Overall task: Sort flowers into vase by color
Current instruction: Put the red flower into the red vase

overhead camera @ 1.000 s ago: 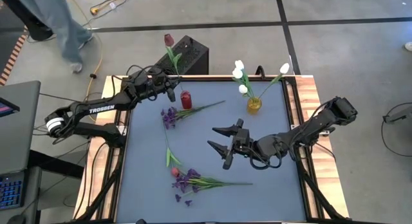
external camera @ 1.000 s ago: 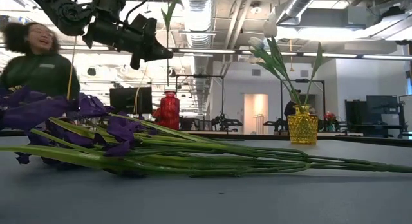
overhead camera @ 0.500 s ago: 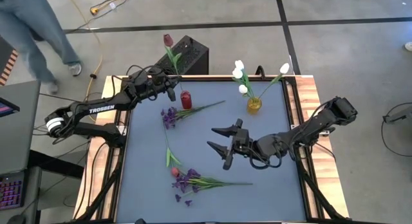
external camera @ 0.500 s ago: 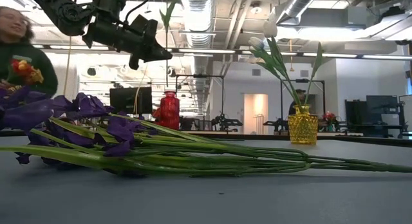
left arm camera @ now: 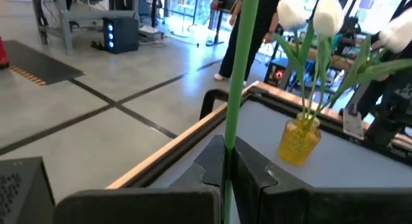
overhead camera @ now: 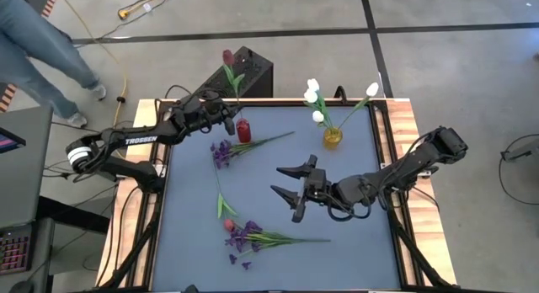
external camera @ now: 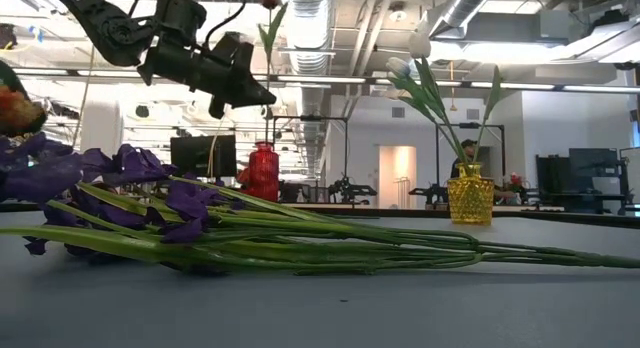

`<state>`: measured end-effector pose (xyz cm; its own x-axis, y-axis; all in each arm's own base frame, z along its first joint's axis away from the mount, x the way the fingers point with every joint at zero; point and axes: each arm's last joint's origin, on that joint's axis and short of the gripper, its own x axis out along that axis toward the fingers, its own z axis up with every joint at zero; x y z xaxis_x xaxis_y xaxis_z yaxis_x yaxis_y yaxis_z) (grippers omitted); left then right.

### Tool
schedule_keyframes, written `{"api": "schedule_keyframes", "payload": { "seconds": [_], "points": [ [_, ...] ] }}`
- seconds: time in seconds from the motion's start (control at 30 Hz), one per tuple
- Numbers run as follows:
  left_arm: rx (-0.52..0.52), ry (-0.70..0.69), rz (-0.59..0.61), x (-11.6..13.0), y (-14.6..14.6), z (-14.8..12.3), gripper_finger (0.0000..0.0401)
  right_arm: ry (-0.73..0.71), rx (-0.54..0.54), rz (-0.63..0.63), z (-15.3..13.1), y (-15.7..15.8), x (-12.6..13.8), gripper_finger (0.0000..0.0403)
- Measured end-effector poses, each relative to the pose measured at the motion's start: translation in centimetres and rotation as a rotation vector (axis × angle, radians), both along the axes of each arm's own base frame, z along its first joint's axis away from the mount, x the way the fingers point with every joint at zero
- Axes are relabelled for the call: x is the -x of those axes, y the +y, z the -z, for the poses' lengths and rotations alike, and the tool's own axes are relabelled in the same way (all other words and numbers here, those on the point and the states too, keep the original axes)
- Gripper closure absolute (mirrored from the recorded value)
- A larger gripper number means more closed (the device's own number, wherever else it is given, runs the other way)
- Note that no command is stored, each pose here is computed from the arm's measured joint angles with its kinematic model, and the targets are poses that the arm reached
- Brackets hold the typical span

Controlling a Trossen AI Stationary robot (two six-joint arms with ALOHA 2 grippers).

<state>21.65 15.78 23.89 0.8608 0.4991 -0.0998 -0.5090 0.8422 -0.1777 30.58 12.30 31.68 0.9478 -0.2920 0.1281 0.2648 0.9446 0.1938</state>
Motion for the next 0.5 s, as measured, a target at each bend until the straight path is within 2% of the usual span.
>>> {"api": "schedule_keyframes", "payload": {
  "seconds": [0.5],
  "points": [
    [0.026,0.135,-0.019,0.2,-0.1,1.2,0.039,-0.003,0.01,0.003,-0.1,-0.1,0.0,0.0125]
  ]
}}
